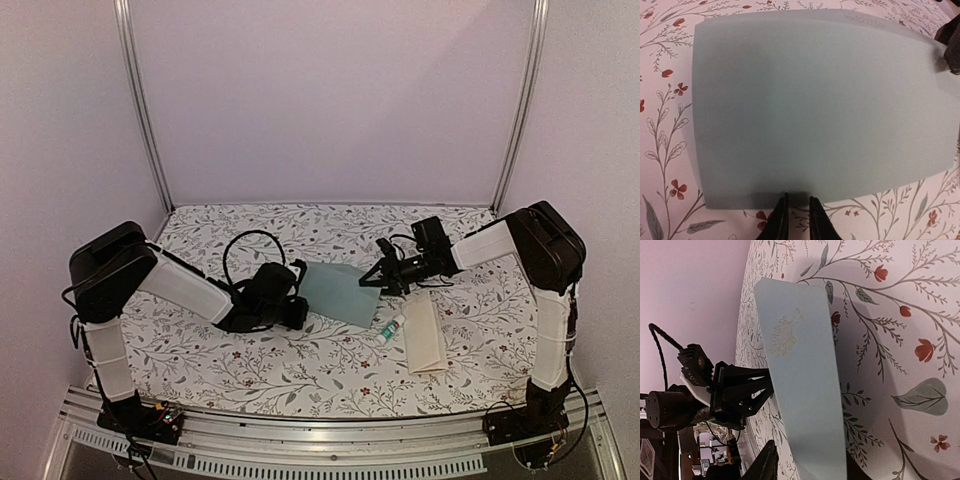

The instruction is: Place the letter into the envelope and seal it

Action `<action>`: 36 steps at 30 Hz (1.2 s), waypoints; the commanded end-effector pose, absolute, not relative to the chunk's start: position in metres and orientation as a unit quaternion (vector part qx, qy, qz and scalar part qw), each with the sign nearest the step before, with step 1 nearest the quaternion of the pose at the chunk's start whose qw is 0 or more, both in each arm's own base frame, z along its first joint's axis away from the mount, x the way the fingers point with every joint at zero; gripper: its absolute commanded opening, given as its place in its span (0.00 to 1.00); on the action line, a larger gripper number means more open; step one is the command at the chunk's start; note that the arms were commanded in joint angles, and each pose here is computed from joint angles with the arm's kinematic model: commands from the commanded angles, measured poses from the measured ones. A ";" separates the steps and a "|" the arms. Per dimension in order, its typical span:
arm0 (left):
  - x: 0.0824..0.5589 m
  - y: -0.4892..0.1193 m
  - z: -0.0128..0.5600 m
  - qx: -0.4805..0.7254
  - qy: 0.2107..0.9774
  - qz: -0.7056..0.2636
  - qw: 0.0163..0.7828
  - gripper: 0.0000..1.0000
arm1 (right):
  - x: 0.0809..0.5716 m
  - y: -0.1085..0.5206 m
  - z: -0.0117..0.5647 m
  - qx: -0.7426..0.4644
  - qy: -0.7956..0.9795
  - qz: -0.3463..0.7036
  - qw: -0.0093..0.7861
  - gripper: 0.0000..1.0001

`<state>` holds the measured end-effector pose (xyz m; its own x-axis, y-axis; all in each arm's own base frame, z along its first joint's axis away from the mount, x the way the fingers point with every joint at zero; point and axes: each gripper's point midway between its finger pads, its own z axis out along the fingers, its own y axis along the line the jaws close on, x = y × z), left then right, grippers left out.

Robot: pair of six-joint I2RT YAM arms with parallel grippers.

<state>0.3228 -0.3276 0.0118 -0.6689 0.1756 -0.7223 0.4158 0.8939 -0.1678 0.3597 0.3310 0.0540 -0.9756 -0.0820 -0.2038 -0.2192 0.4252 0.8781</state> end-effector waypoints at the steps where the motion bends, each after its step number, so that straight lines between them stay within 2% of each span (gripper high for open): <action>1: 0.322 -0.322 -0.001 0.170 0.907 -0.152 0.354 0.14 | 0.360 0.331 0.062 -0.093 0.843 0.522 0.084 0.27; 6: 0.321 -0.323 0.002 0.174 0.905 -0.159 0.354 0.14 | 0.362 0.328 0.066 -0.100 0.851 0.503 0.113 0.17; 12: 0.315 -0.324 0.027 0.174 0.896 -0.180 0.367 0.14 | 0.353 0.336 0.078 -0.135 0.857 0.476 0.141 0.00; 18: 0.304 -0.314 0.066 0.167 0.882 -0.203 0.391 0.15 | 0.343 0.345 0.088 -0.165 0.876 0.413 0.185 0.00; 21: 0.299 -0.307 0.092 0.156 0.871 -0.221 0.410 0.21 | 0.340 0.349 0.104 -0.184 0.883 0.365 0.230 0.00; 23: 0.296 -0.303 0.113 0.146 0.861 -0.237 0.426 0.29 | 0.336 0.352 0.126 -0.200 0.876 0.347 0.270 0.00; 28: 0.289 -0.290 0.169 0.114 0.830 -0.290 0.463 0.76 | 0.320 0.358 0.168 -0.232 0.854 0.286 0.367 0.00; 31: 0.288 -0.279 0.198 0.079 0.815 -0.320 0.476 0.96 | 0.312 0.354 0.193 -0.237 0.834 0.241 0.435 0.00; 32: 0.288 -0.275 0.206 0.068 0.811 -0.329 0.479 0.99 | 0.310 0.352 0.204 -0.238 0.825 0.227 0.460 0.00; 36: 0.287 -0.266 0.231 0.030 0.795 -0.369 0.480 1.00 | 0.296 0.350 0.230 -0.250 0.786 0.174 0.538 0.00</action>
<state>0.2877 -0.2766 0.2234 -0.4963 -0.2259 -0.8383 0.4482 0.7603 -0.4702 0.2885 0.3696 0.2091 -0.4854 -0.1775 -0.8561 -0.6647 0.7110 0.2295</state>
